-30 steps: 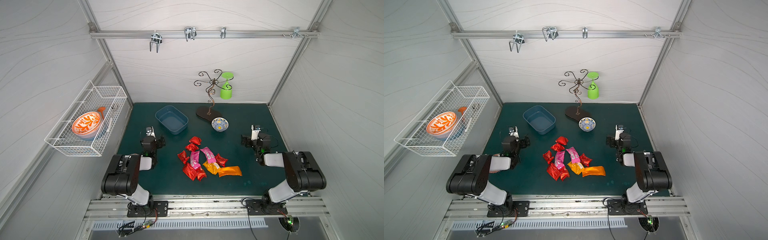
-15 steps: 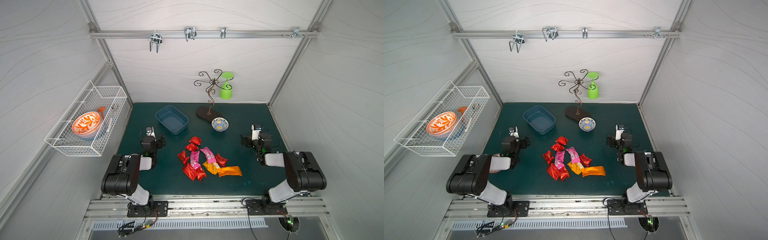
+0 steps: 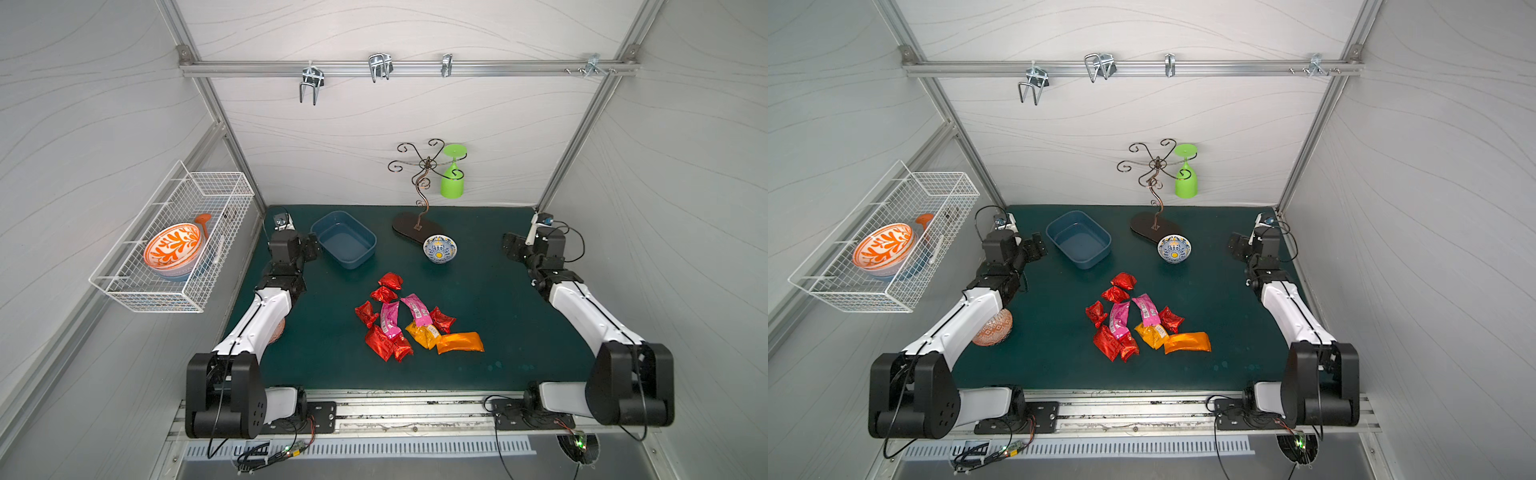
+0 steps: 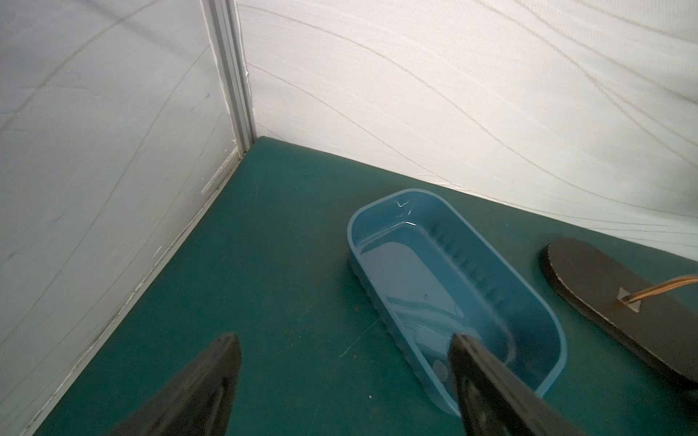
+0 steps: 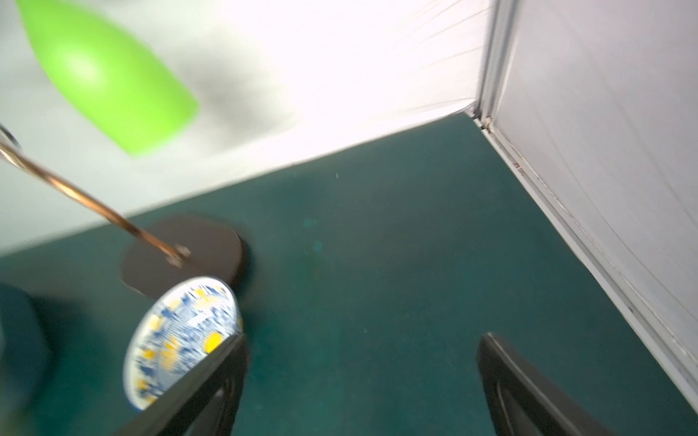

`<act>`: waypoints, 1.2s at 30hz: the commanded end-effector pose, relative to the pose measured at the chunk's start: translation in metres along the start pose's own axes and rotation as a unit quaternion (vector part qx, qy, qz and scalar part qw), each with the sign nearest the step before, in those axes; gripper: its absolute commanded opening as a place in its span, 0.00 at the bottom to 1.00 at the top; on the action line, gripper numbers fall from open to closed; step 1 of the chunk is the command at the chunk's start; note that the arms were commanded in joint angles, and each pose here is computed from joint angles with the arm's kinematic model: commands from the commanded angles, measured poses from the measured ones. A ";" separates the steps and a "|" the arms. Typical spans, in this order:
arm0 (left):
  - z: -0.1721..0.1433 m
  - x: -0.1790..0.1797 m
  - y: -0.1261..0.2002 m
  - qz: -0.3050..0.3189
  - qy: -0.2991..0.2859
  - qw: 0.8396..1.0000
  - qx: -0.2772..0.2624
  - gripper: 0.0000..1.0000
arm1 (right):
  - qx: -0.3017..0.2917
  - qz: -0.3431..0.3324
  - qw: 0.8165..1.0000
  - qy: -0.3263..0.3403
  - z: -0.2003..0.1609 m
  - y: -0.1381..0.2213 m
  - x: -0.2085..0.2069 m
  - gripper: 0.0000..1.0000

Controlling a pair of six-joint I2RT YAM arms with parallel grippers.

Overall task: Put the tea bags into the storage box
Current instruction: Move the storage box to the center of the board.

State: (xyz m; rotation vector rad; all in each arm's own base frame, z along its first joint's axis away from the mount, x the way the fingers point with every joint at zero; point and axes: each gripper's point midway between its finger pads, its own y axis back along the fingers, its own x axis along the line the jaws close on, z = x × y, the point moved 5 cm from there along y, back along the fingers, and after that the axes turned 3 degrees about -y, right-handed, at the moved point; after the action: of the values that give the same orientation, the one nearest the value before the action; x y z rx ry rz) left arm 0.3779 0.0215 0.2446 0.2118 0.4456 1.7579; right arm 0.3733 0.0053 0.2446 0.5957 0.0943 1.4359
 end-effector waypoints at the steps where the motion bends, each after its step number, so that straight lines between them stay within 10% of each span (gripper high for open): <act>1: -0.021 -0.020 -0.008 -0.036 0.026 0.995 0.090 0.90 | 0.115 -0.014 0.989 -0.087 -0.040 0.015 -0.013 0.99; 6: -0.021 -0.073 -0.031 -0.100 0.000 0.986 0.132 0.76 | 0.140 0.032 0.985 -0.100 -0.062 0.042 0.003 0.97; 13: -0.037 -0.119 -0.081 -0.102 -0.003 0.975 0.198 0.30 | 0.216 0.072 0.974 0.019 -0.110 0.076 0.057 0.80; 23: -0.091 -0.153 -0.131 -0.100 -0.022 0.943 0.317 0.25 | 0.291 0.146 0.937 0.127 -0.147 0.109 0.109 0.76; 36: -0.143 -0.202 -0.075 -0.201 -0.032 0.907 0.369 0.26 | 0.338 0.233 0.887 0.213 -0.196 0.120 0.161 0.70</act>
State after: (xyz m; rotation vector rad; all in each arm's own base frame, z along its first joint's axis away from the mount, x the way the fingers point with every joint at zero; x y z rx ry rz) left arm 0.4464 -0.1674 0.0828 0.7317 1.0273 1.1754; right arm 0.2100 0.2092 0.1700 0.9282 0.8781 1.9298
